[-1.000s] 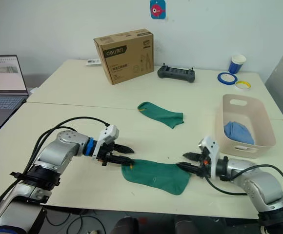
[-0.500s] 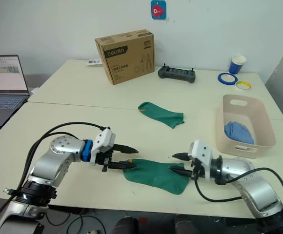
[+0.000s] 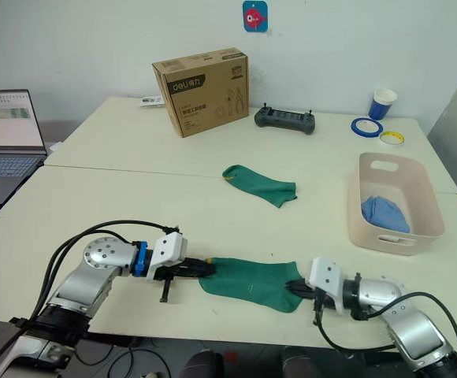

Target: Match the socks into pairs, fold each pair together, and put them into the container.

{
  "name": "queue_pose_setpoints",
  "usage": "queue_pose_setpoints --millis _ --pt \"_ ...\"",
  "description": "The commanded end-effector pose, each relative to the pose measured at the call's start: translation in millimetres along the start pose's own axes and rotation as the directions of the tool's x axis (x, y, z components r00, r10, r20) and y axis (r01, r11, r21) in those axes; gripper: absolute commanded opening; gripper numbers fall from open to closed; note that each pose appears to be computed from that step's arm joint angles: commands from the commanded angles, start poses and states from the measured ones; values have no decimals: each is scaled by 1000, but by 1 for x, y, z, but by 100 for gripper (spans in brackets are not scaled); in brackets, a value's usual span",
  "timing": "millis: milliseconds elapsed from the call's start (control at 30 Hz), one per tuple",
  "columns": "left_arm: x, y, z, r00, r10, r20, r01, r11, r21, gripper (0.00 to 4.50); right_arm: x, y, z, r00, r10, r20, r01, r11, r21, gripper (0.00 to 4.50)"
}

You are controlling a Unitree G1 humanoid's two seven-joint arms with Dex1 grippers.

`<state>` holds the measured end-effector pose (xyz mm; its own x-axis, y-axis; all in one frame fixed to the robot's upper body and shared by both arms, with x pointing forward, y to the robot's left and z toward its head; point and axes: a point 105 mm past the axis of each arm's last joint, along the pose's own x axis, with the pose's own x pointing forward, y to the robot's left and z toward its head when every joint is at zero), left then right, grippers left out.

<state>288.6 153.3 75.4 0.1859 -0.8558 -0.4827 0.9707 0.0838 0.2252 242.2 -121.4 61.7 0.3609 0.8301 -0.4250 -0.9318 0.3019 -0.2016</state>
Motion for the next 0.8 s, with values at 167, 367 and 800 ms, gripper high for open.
queue_pose_setpoints --millis 167,367,800 --pt "-8 6 5 999 23 38 -22 1000 -10 6 -21 -3 14 999 -27 42 27 999 18 0" --pt "-14 3 29 993 -23 112 21 1000 19 6 -20 1 39 994 -10 106 9 1000 10 0" --pt "11 -25 4 993 -117 -21 118 989 90 6 8 32 10 992 128 -19 -128 991 33 0"
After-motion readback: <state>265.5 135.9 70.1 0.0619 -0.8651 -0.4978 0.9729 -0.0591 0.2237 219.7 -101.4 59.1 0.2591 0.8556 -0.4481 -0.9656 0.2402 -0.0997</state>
